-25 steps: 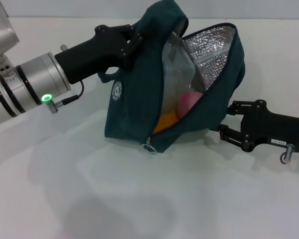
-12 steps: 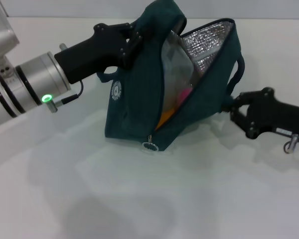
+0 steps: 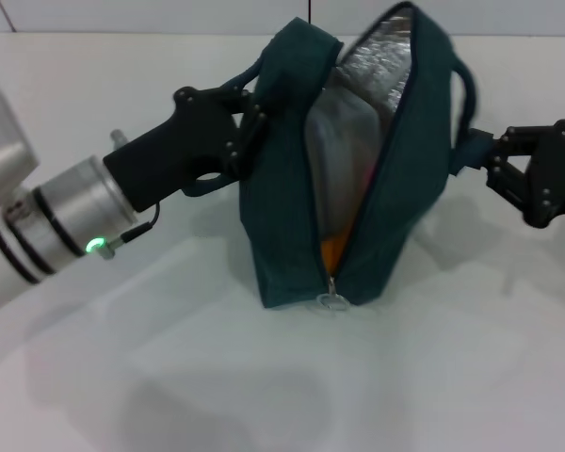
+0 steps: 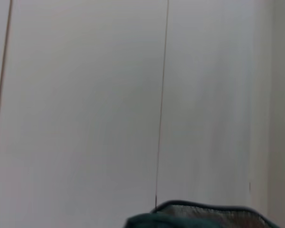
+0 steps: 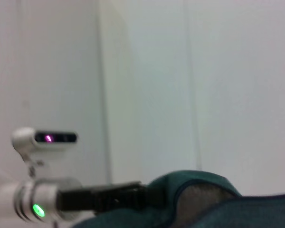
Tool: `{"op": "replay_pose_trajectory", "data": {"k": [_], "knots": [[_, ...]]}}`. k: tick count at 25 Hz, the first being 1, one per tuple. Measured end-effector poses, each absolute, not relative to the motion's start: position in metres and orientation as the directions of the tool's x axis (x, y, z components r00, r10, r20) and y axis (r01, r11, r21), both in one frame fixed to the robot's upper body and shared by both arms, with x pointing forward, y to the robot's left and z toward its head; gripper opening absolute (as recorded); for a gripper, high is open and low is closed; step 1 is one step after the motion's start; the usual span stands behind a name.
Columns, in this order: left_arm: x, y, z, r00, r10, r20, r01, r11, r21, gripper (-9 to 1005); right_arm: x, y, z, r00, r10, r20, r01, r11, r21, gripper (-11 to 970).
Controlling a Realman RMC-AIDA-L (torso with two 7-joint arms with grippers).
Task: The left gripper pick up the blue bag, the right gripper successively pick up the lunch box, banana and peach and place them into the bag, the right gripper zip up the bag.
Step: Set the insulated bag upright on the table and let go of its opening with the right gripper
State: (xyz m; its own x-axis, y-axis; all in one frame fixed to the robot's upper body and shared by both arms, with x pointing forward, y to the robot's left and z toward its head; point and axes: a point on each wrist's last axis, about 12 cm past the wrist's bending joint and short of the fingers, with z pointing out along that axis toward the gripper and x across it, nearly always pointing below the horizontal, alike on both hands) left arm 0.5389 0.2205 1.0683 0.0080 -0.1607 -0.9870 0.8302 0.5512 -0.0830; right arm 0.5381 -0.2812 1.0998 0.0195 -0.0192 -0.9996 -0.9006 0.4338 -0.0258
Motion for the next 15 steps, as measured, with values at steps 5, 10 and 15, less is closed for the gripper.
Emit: {"op": "replay_pose_trajectory", "data": {"k": [5, 10, 15], "knots": [[0.526, 0.227, 1.06, 0.026, -0.26, -0.965, 0.761, 0.631, -0.149, 68, 0.551, -0.284, 1.124, -0.069, -0.056, -0.996, -0.946, 0.32, 0.048, 78], [0.518, 0.222, 1.056, 0.015, -0.277, -0.961, 0.776, 0.609, -0.164, 81, 0.56, -0.276, 1.127, -0.103, -0.151, -0.983, -0.958, 0.28, 0.057, 77], [0.513, 0.215, 1.053, -0.004, -0.27, -0.963, 0.801, 0.576, -0.164, 126, 0.564, -0.271, 1.128, -0.086, -0.171, -0.982, -0.959, 0.283, 0.035, 76]]}}
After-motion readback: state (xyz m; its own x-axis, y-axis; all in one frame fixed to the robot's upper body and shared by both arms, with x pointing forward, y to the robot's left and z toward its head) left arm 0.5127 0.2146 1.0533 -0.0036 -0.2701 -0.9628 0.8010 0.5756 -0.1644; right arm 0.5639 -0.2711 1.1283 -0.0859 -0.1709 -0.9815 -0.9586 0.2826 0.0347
